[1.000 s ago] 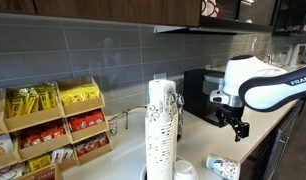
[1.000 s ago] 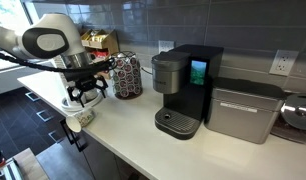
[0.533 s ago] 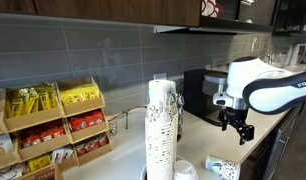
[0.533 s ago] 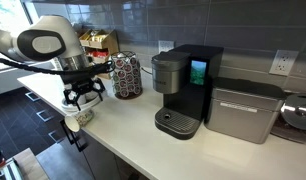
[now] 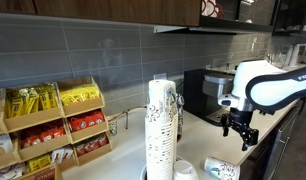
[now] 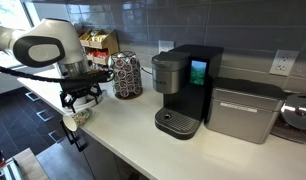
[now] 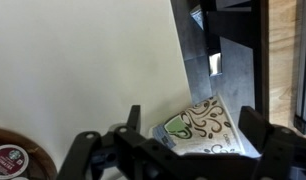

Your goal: Put the cup on the table

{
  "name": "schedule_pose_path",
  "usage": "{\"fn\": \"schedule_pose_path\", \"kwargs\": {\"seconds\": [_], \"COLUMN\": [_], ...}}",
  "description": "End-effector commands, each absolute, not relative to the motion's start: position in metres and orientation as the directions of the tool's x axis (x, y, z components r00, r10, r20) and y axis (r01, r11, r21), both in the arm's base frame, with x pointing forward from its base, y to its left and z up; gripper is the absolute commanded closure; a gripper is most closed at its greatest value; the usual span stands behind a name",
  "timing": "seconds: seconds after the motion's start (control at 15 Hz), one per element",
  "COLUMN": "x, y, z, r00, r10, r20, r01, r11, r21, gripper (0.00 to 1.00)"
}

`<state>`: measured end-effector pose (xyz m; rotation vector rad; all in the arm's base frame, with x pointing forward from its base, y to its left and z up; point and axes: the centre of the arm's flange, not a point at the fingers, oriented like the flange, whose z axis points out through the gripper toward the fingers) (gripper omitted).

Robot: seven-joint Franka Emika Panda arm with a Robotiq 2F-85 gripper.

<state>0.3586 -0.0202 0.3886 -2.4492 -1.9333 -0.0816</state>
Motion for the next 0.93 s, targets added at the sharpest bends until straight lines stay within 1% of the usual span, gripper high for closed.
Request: {"fn": "schedule_pose_path", "kwargs": {"seconds": [0.0,0.47,0.53,0.87], "x": [0.333,0.332,0.352,0.353], "y": [-0.019,-0.008,-0.010,-0.009], "z": [0.377,0.364,0.383,0.383], "r00": [0.189,0.157,0.178,0.177], "r10": [0.969,0.953,0.959,0.960], "r20": [0.159,0.259,0.219,0.219], "r01": [0.982,0.987,0.984,0.984], "r11": [-0.188,-0.158,-0.178,-0.178], "r21": [-0.021,-0.018,-0.018,-0.016], "gripper": [0.00,0.00,0.00,0.00]}}
